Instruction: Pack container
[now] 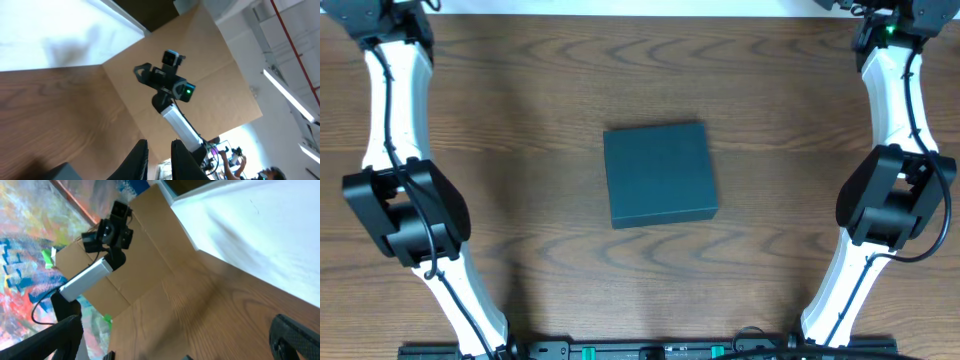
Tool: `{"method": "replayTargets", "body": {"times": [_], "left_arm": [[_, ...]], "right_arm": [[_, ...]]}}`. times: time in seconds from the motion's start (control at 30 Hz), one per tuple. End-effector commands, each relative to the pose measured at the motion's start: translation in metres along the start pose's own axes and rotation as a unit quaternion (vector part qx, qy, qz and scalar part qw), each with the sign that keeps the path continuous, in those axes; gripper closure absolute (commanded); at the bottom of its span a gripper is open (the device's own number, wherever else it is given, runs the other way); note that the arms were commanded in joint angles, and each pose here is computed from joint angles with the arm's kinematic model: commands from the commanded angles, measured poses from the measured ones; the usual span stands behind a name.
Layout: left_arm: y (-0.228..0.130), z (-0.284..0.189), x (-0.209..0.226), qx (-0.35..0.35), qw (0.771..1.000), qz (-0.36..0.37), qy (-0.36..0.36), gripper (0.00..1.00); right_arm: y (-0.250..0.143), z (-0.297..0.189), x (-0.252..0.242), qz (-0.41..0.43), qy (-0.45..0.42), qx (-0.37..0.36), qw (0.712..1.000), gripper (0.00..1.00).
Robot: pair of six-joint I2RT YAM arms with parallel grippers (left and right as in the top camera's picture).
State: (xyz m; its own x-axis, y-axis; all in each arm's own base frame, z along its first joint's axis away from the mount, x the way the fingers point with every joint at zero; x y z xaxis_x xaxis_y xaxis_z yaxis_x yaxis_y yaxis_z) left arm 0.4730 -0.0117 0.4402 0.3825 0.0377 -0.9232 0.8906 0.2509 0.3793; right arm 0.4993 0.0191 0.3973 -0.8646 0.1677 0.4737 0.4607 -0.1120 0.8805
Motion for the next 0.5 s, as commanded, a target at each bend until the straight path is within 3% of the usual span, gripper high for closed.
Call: {"method": "replayTargets", "body": {"times": [0.0,0.43,0.47], "left_arm": [[-0.006,-0.011,-0.035,-0.008,0.999,0.039,0.007,0.85],[-0.004,-0.021,-0.035,-0.014,0.999,0.040,0.013,0.84],[-0.004,-0.021,-0.035,-0.014,0.999,0.040,0.013,0.71]], "right_arm": [[0.008,0.003,0.008,0.010,0.004,0.007,1.000,0.01],[0.016,0.003,0.019,0.026,0.004,0.007,1.000,0.01],[0.016,0.003,0.019,0.031,0.004,0.007,0.999,0.01]]}}
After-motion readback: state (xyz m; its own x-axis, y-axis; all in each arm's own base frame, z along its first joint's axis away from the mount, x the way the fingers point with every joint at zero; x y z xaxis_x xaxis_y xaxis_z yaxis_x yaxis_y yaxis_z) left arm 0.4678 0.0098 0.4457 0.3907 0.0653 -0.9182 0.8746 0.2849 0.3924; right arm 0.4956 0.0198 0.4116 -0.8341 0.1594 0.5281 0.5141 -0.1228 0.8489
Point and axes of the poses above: each gripper's point midway between its finger pads, its own z axis out along the fingers, its own x axis along the line the jaws close on, y = z × x, the point moved 6 cm from there along -z, back along the fingers, and after that the axes turned 10 degrees about -z, right-handed, at the moved point
